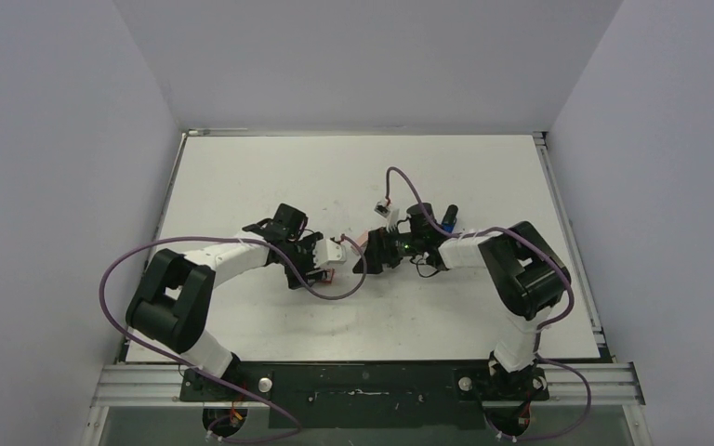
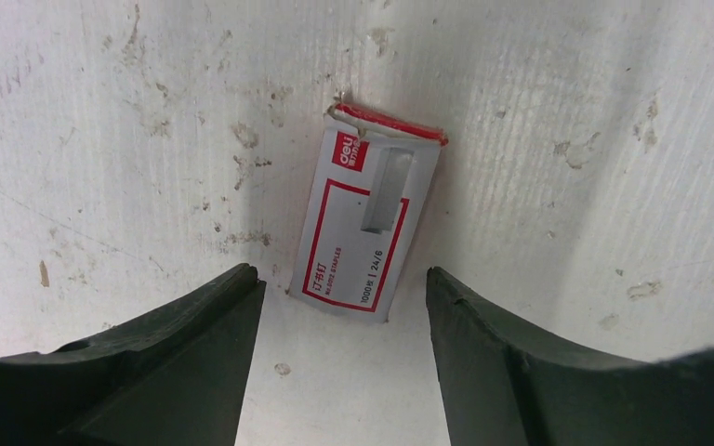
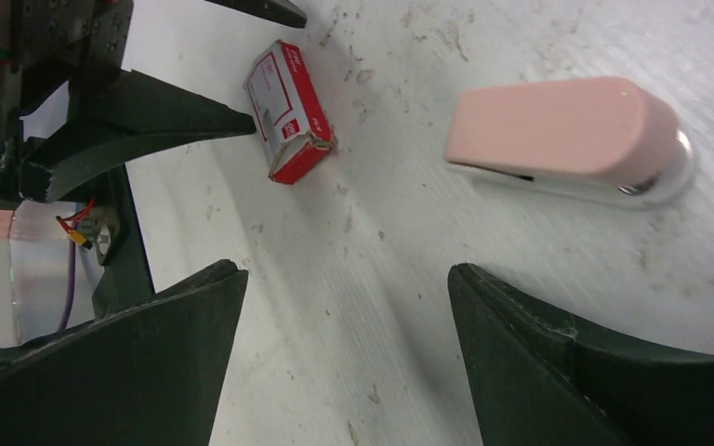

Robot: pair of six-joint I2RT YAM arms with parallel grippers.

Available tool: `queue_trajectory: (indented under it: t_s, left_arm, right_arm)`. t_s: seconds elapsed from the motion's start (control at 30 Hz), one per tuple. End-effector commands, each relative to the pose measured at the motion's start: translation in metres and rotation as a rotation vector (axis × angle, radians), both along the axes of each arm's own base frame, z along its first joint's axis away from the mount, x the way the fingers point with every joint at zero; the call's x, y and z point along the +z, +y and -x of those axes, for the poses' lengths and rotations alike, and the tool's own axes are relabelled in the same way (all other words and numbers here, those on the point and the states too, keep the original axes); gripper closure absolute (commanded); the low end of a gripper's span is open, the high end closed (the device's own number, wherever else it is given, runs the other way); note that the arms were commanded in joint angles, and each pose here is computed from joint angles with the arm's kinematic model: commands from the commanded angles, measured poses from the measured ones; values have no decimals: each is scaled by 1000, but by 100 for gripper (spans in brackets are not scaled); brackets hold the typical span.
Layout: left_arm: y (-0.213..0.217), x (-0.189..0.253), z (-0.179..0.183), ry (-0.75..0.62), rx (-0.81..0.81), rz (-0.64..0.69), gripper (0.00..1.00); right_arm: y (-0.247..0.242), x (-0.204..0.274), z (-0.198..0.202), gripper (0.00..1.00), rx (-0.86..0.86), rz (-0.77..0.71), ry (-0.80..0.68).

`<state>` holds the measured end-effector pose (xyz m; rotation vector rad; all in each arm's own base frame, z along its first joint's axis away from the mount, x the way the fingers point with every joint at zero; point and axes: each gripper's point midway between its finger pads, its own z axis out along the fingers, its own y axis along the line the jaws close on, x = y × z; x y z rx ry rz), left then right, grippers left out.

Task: Load the staples into the stapler
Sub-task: Open the staple box at the center of the board.

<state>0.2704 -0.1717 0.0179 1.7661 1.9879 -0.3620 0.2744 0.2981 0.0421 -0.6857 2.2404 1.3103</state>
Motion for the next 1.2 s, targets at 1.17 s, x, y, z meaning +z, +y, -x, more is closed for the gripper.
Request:
queue_trajectory:
  t_s: [1.17]
  left_arm:
    - [-52, 0, -18, -49, 179, 133, 69]
  right_arm:
    - [50, 19, -6, 49, -7, -344, 192]
